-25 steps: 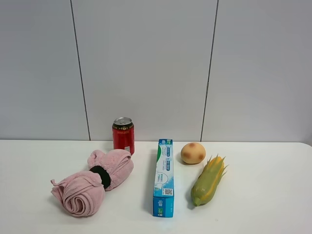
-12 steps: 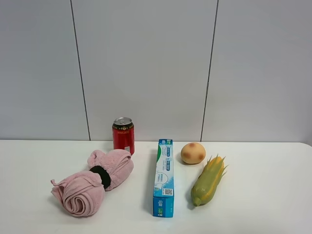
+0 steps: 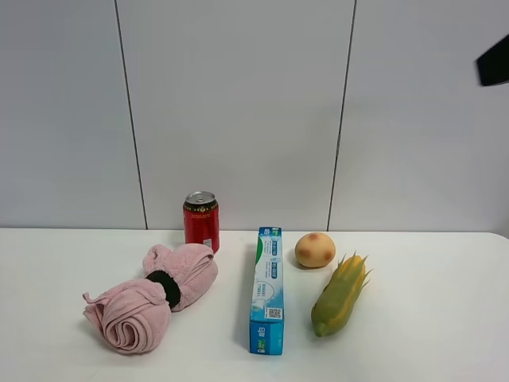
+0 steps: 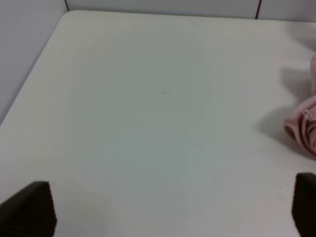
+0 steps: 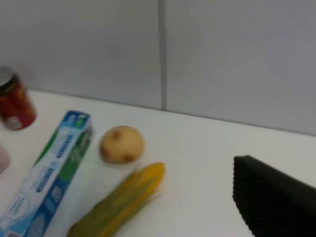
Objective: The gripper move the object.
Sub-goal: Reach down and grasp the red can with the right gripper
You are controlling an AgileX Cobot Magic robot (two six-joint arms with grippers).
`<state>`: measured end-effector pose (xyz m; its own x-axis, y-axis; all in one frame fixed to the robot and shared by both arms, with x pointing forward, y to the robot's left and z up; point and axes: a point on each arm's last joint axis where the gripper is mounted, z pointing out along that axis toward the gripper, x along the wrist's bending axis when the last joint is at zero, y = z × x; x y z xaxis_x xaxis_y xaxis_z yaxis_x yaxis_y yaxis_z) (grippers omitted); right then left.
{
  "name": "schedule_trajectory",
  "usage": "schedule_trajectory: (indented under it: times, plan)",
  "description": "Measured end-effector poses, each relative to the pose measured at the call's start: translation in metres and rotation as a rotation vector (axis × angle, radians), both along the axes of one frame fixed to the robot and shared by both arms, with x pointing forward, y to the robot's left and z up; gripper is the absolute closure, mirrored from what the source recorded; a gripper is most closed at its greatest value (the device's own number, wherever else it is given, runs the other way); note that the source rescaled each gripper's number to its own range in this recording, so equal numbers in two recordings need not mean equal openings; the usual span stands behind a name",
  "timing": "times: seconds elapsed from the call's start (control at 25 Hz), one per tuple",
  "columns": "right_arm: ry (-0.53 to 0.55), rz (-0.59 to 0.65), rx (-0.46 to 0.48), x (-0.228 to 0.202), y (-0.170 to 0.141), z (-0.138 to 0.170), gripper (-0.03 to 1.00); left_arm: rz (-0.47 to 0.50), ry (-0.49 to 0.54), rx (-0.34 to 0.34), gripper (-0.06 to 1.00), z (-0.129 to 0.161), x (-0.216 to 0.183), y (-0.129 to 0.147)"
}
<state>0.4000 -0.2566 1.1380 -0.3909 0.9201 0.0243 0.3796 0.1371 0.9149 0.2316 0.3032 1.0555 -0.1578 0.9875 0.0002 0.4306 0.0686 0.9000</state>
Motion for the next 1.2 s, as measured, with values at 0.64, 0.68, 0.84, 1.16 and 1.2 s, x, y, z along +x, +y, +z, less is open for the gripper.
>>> schedule_trajectory:
  times: [0.64, 0.68, 0.84, 1.16, 1.2]
  plan:
    - [0.237, 0.306, -0.017, 0.157, 0.188, -0.055, -0.03, 0.0, 0.0, 0.0, -0.06, 0.0, 0.0, 0.0]
    - [0.23, 0.305, -0.033, 0.163, 0.194, -0.057, -0.03, 0.0, 0.0, 0.0, -0.06, 0.0, 0.0, 0.0]
    - [0.211, 0.305, -0.126, 0.186, 0.215, -0.075, -0.03, 0.0, 0.0, 0.0, -0.06, 0.0, 0.0, 0.0]
    - [0.281, 0.145, -0.137, 0.221, 0.233, -0.098, -0.03, 0.0, 0.0, 0.0, -0.06, 0.0, 0.0, 0.0]
    - [0.293, 0.135, -0.143, 0.225, 0.235, -0.106, -0.03, 0.0, 0.0, 0.0, -0.06, 0.0, 0.0, 0.0]
